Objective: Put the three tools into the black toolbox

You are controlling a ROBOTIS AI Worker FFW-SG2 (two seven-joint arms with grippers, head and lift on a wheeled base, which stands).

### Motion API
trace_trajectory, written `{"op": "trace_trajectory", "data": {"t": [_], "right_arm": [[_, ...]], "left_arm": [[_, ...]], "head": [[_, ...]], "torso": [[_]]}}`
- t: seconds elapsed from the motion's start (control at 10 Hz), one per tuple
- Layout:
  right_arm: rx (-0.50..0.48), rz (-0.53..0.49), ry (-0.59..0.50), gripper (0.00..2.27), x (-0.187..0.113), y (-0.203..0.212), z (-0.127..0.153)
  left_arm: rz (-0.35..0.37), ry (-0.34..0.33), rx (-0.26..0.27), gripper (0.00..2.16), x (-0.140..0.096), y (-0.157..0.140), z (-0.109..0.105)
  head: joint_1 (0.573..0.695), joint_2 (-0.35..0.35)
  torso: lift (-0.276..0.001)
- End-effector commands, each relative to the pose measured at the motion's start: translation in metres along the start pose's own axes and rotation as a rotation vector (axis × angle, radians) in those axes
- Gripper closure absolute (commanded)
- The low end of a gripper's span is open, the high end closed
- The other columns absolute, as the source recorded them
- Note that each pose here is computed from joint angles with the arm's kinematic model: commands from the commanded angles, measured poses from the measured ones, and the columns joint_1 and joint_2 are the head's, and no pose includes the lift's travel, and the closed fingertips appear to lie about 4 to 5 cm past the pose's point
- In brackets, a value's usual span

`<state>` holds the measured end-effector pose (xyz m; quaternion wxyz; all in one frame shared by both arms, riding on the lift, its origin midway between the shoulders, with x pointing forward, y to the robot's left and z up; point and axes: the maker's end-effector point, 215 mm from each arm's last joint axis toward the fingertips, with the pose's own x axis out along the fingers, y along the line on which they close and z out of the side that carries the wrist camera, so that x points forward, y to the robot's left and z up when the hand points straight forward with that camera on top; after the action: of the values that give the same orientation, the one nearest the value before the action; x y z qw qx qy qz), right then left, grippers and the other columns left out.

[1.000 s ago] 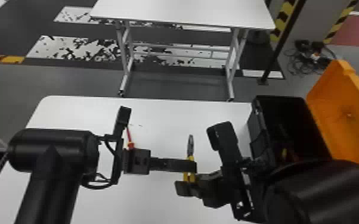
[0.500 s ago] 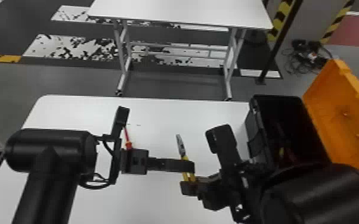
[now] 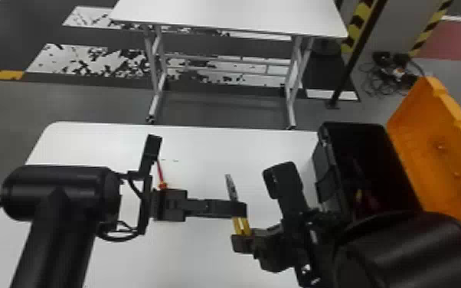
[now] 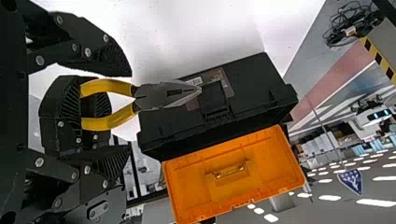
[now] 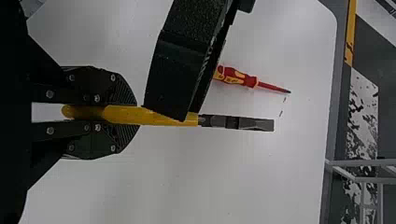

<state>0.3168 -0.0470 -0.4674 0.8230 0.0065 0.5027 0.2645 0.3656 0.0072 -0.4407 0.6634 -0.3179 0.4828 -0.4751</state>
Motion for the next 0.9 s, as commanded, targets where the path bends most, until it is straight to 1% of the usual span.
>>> {"op": "trace_trajectory", "data": {"t": [0.0,0.2,0.3,0.4,0.6,0.7,0.8], "right_arm": [[0.003,0.000,0.007,2.25,-0.001,0.000,-0.003],[0.007,-0.009,0.007,2.25,-0.001,-0.002,-0.004],[0.011,-0.030,0.004,2.25,-0.003,-0.009,-0.004],[0.008,-0.076,-0.001,2.25,-0.008,-0.022,-0.005],[0.027,-0.153,-0.024,2.25,-0.027,-0.057,-0.005],[0.050,-0.187,-0.044,2.25,-0.040,-0.076,-0.005],[0.057,-0.253,-0.064,2.25,-0.056,-0.099,-0.004]], "left_arm": [[-0.006,-0.002,-0.001,0.03,0.001,-0.002,0.000],[-0.030,-0.015,-0.005,0.03,-0.002,-0.007,0.002],[-0.052,-0.029,-0.015,0.03,-0.005,-0.011,0.003],[-0.061,-0.042,-0.021,0.03,-0.009,-0.012,0.001],[-0.069,-0.071,-0.039,0.03,-0.018,-0.009,-0.003],[-0.070,-0.083,-0.049,0.03,-0.022,-0.006,-0.006],[-0.068,-0.086,-0.055,0.03,-0.023,-0.004,-0.010]], "head": [[0.695,-0.069],[0.695,-0.070],[0.695,-0.071],[0.695,-0.076],[0.695,-0.106],[0.695,-0.132],[0.695,-0.147]], "torso": [[-0.051],[-0.051],[-0.051],[-0.051],[-0.051],[-0.051],[-0.051]]}}
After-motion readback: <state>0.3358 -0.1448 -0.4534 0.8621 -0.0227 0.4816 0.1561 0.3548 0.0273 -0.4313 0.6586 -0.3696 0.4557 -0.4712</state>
